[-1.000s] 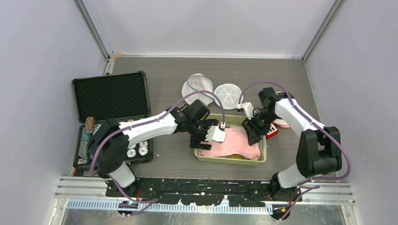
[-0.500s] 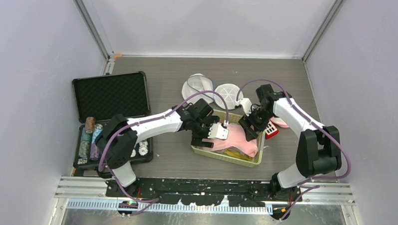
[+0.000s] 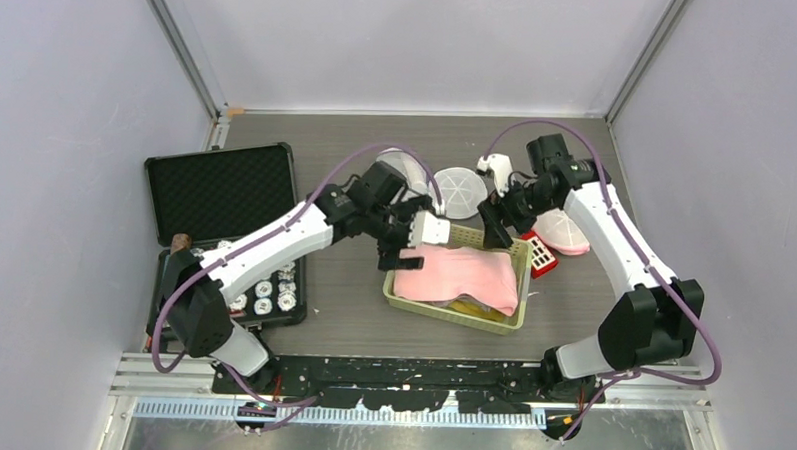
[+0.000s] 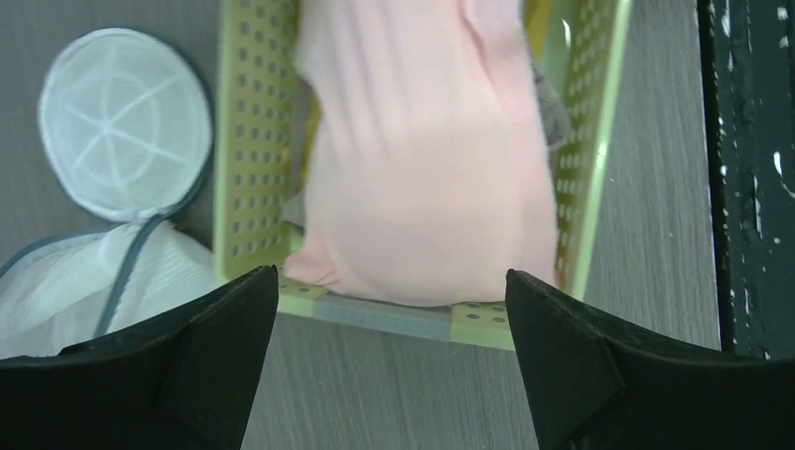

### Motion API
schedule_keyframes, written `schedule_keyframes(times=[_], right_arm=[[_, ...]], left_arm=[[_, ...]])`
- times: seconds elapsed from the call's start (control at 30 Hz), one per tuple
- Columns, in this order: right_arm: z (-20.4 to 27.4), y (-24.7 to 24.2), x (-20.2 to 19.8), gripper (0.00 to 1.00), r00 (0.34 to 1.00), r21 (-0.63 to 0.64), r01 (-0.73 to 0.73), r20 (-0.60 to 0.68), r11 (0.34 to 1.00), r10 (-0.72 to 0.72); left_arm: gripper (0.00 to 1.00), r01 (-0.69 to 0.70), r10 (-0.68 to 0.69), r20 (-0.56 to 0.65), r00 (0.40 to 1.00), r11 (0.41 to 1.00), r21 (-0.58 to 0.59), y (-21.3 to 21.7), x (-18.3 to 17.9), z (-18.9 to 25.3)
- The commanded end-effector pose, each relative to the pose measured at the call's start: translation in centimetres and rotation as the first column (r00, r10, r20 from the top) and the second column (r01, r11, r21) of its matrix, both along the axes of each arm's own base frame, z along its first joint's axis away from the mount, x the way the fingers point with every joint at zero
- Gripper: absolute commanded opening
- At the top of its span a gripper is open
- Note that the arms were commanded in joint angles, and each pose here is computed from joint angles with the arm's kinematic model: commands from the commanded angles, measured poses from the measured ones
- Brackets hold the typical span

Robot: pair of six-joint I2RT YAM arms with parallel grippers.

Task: Unzip the laundry bag and remove the bra
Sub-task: Place the bra in the bin, then close the laundry bag at the center of the board.

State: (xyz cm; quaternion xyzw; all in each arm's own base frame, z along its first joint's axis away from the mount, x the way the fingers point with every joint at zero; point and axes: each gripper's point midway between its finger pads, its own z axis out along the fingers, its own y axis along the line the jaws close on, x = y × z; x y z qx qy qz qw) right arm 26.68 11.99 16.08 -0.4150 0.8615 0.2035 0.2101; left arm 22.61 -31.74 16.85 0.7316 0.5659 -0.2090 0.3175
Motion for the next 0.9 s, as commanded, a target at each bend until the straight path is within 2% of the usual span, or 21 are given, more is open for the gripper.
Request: schedule_keyframes(times=[0.0, 0.2, 0.3, 0.43, 0.6, 0.77, 0.87], right_arm=[[3.1, 2.0, 4.8, 0.84, 0.989, 0.117, 0.128, 0.065, 0.985, -0.136], [4.0, 2.0, 13.1, 0.84, 0.924, 0.149, 0.364, 0.069, 0.919, -0.377], [3.1, 1.0, 16.4, 0.83, 0.877, 0.165, 0.470, 0.025, 0.867, -0.480], [-0.7, -0.8, 20.2, 0.79, 0.801, 0.096, 0.599, -0.051, 0.795, -0.597], [-4.8, -2.8, 22.5, 0.66, 0.699, 0.046, 0.708, -0.186, 0.704, -0.691], [-7.7, -3.0, 22.3, 0.57, 0.647, 0.018, 0.737, -0.309, 0.676, -0.697], [-9.2, -3.0, 22.3, 0.52, 0.634, 0.013, 0.742, -0.339, 0.671, -0.695]], left_arm=[[0.92, -0.118, 0.112, -0.058, 0.992, 0.985, -0.128, 0.2, 3.2, 4.6], [0.89, -0.366, 0.352, -0.102, 0.930, 0.905, -0.215, 1.0, 11.7, 7.6], [0.87, -0.433, 0.420, -0.102, 0.902, 0.878, -0.203, 1.4, 14.8, 6.9], [0.85, -0.540, 0.530, -0.107, 0.841, 0.823, -0.177, 2.0, 18.8, 5.4], [0.86, -0.629, 0.625, -0.088, 0.776, 0.754, -0.189, 2.4, 22.5, 5.1], [0.86, -0.654, 0.647, -0.105, 0.755, 0.735, -0.177, 2.7, 23.3, 4.9], [0.86, -0.665, 0.655, -0.113, 0.747, 0.730, -0.158, 3.0, 23.1, 4.7]])
